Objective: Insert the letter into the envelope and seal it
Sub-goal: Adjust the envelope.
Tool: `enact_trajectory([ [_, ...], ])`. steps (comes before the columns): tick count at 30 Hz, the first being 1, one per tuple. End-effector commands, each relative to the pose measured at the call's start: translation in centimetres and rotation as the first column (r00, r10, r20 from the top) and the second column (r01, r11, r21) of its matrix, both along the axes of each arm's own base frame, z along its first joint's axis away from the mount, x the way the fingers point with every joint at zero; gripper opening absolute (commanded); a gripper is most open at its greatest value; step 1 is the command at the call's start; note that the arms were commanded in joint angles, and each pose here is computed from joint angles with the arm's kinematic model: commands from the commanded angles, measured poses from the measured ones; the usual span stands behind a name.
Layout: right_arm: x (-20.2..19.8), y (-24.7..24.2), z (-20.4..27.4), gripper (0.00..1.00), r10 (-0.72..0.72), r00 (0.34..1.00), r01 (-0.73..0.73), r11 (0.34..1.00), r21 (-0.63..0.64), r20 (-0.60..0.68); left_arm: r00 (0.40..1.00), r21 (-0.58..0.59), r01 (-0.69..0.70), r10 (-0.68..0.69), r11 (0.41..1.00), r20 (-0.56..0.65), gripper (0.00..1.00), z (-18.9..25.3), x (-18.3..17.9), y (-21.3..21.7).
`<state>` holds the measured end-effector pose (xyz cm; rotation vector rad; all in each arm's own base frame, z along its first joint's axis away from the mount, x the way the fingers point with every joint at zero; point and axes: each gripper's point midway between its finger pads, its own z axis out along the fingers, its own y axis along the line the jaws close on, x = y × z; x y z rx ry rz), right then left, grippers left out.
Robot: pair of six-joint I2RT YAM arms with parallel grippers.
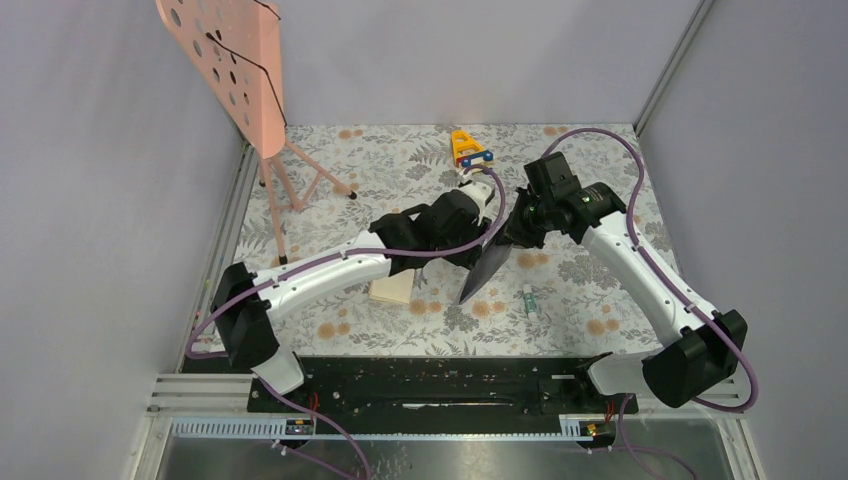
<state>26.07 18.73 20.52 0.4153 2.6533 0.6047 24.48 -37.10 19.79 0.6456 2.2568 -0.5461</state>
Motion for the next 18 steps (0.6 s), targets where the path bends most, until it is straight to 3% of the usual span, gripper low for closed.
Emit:
enact_trajectory([
  [1,-0.4,0.8,1.9,0.0,0.019,1.0,-0.02,0.999,0.044,0.024,0.994,0.074,-0.081,0.075,0.994,0.081,0.43,0.9,1.8,1.4],
  [13,-0.7,2.3,2.3,0.0,0.053,0.998,-0.056,0.993,0.106,0.032,0.996,0.108,-0.08,0.077,0.991,0.035,0.4,-0.9,1.5,0.5],
  [16,-0.9,2.3,1.8,0.0,0.055,0.998,-0.058,0.993,0.105,0.025,0.996,0.101,-0.089,0.087,0.991,0.025,0.27,-1.0,1.5,0.3],
  [18,-1.1,2.2,1.5,0.0,0.057,0.998,-0.058,0.993,0.101,0.019,0.996,0.095,-0.09,0.088,0.991,0.024,0.12,-0.8,1.5,0.3],
])
